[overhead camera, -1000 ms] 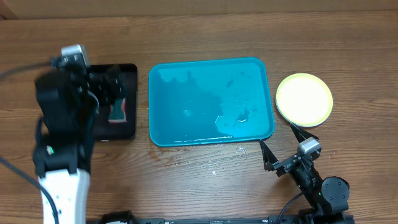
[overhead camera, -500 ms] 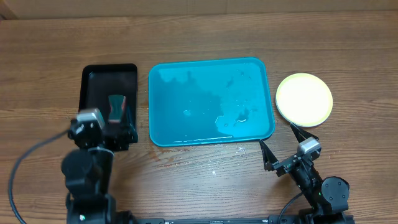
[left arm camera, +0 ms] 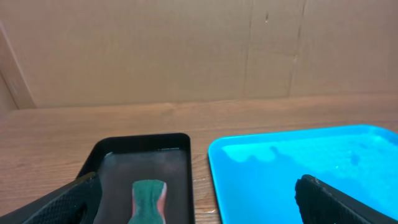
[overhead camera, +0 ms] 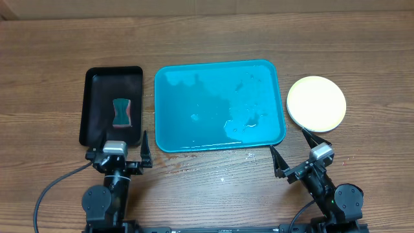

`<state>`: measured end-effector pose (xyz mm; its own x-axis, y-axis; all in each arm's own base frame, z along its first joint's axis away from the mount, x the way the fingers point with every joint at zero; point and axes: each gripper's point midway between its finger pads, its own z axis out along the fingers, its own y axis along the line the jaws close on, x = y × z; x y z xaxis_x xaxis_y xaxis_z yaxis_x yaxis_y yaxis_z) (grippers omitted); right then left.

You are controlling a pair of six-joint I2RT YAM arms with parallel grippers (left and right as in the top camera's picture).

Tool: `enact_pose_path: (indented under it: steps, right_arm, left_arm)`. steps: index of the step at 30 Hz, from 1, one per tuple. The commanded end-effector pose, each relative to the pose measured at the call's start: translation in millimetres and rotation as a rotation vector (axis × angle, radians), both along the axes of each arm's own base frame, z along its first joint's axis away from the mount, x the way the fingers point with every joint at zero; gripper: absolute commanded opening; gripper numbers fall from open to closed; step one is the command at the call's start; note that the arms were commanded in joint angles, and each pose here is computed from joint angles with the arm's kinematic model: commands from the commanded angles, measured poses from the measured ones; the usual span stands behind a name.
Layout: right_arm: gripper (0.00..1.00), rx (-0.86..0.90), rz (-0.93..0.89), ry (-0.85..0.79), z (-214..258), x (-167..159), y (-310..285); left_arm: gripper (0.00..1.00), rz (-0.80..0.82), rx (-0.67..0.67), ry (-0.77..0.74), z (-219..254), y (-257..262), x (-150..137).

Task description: Clean dirty plates on tray and stack at the side

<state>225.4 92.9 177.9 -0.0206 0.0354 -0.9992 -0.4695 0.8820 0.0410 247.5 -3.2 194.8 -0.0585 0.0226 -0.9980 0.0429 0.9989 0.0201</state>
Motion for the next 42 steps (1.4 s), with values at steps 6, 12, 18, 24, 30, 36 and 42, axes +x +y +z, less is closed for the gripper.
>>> enact_pose_path:
  steps: [6, 12, 18, 24, 30, 36, 42]
  right_arm:
    - [1.0, 0.0, -0.013, -0.005, -2, 1, -2]
    - [1.0, 0.0, -0.013, -0.005, -2, 1, -2]
    - [1.0, 0.0, -0.013, -0.005, -2, 1, -2]
    - [1.0, 0.0, -0.013, -0.005, -2, 1, -2]
    - [1.0, 0.0, -0.013, -0.005, -2, 1, -2]
    - [1.0, 0.0, -0.013, -0.005, -2, 1, -2]
    - [1.0, 0.0, -0.013, -0.005, -2, 1, -2]
  left_arm:
    - [1.0, 0.006, 0.043, -0.003, -33, 1, -2]
    - [1.0, 0.026, 0.044, 0.013, -38, 4, -1]
    - [1.0, 0.024, 0.043, 0.013, -38, 4, -1]
    - [1.0, 0.023, 0.043, 0.013, -38, 4, -1]
    - [1.0, 0.024, 0.043, 0.013, -38, 4, -1]
    - [1.0, 0.024, 0.043, 0.012, -38, 4, -1]
    - [1.0, 0.024, 0.043, 0.013, -38, 4, -1]
